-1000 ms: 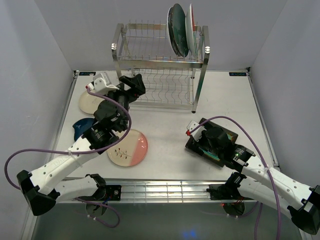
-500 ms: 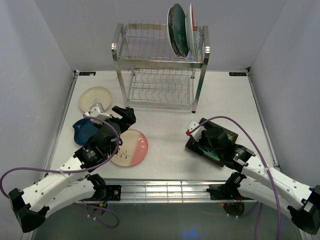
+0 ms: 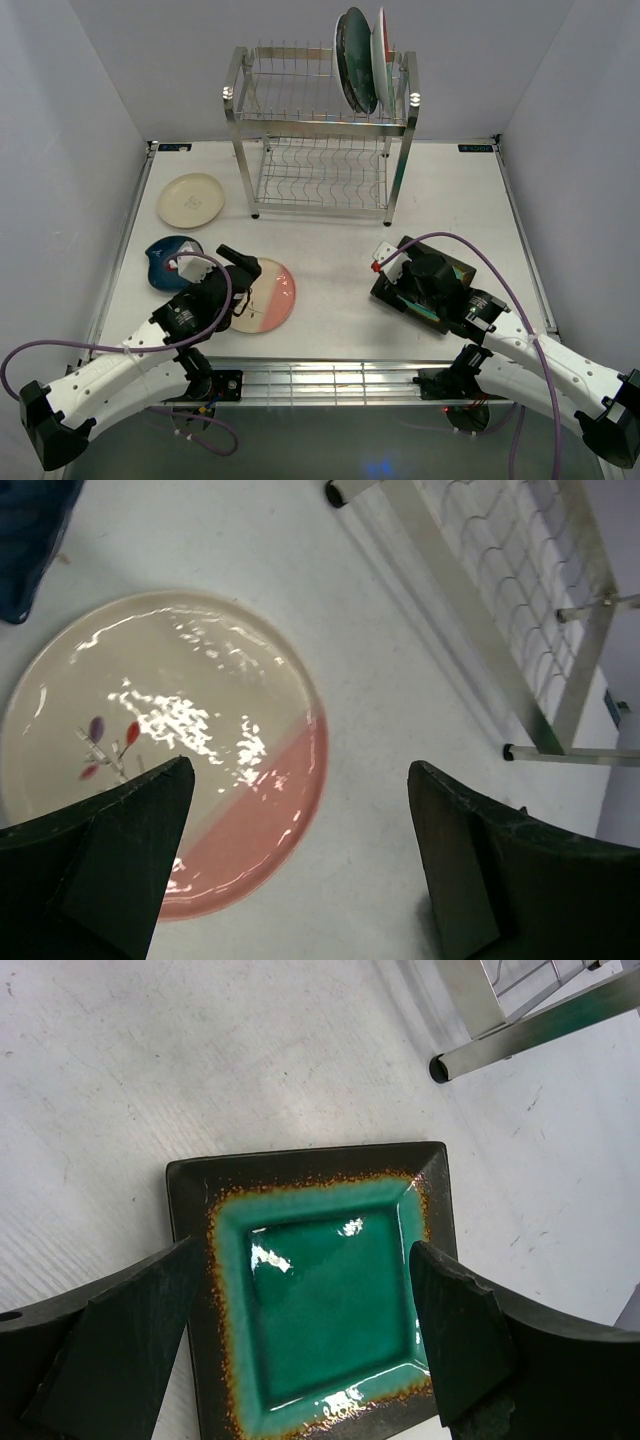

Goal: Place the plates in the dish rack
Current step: Pick up the plate at the center of the board.

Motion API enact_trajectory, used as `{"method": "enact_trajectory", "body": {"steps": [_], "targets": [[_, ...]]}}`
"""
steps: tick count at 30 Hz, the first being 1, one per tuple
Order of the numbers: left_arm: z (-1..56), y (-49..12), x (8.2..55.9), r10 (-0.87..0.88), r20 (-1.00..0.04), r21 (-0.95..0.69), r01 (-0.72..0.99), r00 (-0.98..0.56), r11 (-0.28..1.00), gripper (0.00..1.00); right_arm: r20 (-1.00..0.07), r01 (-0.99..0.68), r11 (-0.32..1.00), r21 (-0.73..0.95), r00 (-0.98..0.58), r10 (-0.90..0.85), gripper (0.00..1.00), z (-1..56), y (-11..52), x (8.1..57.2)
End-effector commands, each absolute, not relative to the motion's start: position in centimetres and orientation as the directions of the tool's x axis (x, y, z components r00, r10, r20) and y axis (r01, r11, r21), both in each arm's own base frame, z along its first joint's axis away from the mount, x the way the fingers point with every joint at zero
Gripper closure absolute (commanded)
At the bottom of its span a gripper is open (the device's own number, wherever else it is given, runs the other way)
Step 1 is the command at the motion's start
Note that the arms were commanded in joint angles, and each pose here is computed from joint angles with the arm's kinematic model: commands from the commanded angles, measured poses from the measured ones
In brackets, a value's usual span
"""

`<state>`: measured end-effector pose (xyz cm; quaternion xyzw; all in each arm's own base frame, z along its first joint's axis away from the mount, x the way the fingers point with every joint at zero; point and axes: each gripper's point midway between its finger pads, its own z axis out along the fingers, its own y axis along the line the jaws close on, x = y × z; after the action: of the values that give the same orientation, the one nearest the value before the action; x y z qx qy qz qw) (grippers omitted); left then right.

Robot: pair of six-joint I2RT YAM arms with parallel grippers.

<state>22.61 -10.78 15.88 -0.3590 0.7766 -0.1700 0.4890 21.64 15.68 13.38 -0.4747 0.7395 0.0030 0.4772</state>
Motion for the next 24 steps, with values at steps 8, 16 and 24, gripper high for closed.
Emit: {"method": "enact_trajectory", "body": {"steps": [8,16,24], "targets": [[11.3,-7.0,18.7,-0.811,-0.545,-0.491,-0.703,-0.212,0.514,0.06,-0.723,-0.712,0.542,-0.447,-0.069,-0.687,0.1,13.6,16.5,21.5],[9.6,-6.2,17.0,-0.875,-0.454,-0.542,-0.729,-0.166,0.419,0.18,-0.719,-0.712,0.538,-0.451,-0.067,-0.691,0.1,13.5,16.6,21.4],[7.6,-5.6,16.1,-0.882,-0.444,-0.508,-0.767,-0.158,0.393,0.19,-0.716,-0.715,0.532,-0.454,-0.063,-0.695,0.1,13.5,16.8,21.3]]}}
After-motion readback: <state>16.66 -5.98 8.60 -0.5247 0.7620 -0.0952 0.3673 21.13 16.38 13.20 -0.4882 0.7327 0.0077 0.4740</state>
